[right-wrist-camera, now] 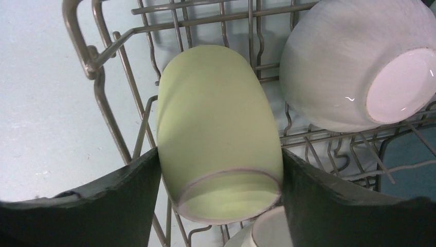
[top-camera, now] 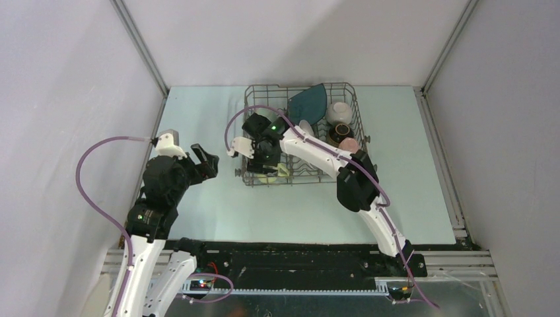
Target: Load the mixed dishes into the dish rack
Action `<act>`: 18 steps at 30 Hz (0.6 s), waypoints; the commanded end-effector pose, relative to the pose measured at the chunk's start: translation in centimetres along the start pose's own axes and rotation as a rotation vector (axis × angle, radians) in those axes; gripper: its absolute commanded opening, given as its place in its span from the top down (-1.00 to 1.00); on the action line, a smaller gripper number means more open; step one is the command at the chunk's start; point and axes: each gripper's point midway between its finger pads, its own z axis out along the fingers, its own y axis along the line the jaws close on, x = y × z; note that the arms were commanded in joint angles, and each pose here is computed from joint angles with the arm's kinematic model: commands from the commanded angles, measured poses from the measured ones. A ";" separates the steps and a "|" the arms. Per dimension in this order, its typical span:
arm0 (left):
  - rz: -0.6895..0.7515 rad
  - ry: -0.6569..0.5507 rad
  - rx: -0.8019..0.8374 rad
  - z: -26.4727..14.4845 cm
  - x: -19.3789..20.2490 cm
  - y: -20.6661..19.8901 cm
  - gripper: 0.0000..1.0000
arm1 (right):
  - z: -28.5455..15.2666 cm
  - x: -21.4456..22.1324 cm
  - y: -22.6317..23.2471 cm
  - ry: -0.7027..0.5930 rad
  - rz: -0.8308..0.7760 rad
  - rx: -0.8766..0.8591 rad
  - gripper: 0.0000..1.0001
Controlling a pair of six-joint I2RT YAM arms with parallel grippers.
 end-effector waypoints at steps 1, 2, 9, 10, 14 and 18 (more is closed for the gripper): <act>0.011 -0.042 0.003 0.0 -1.1 -0.1 -0.74 | -1.2 -1.0 -0.9 -0.020 0.026 0.045 -0.91; 0.011 -0.040 0.003 0.1 -1.0 -0.1 -0.74 | -1.3 -1.1 -0.9 -0.028 0.031 0.045 -0.95; 0.008 -0.031 0.003 0.2 -0.9 -0.2 -0.74 | -3.7 -3.1 -0.7 -0.156 0.053 0.015 -0.99; 0.008 -0.032 0.004 0.1 -0.9 -0.2 -0.74 | -4.6 -3.4 -0.8 -0.180 0.057 0.020 -0.99; 0.010 -0.041 0.013 0.0 -1.0 -0.3 -0.75 | -7.8 -4.6 -1.3 -0.299 0.090 0.028 -0.99; 0.006 -0.050 0.024 0.0 -1.1 -0.4 -0.75 | -11.8 -5.5 -2.1 -0.460 0.133 0.077 -0.99</act>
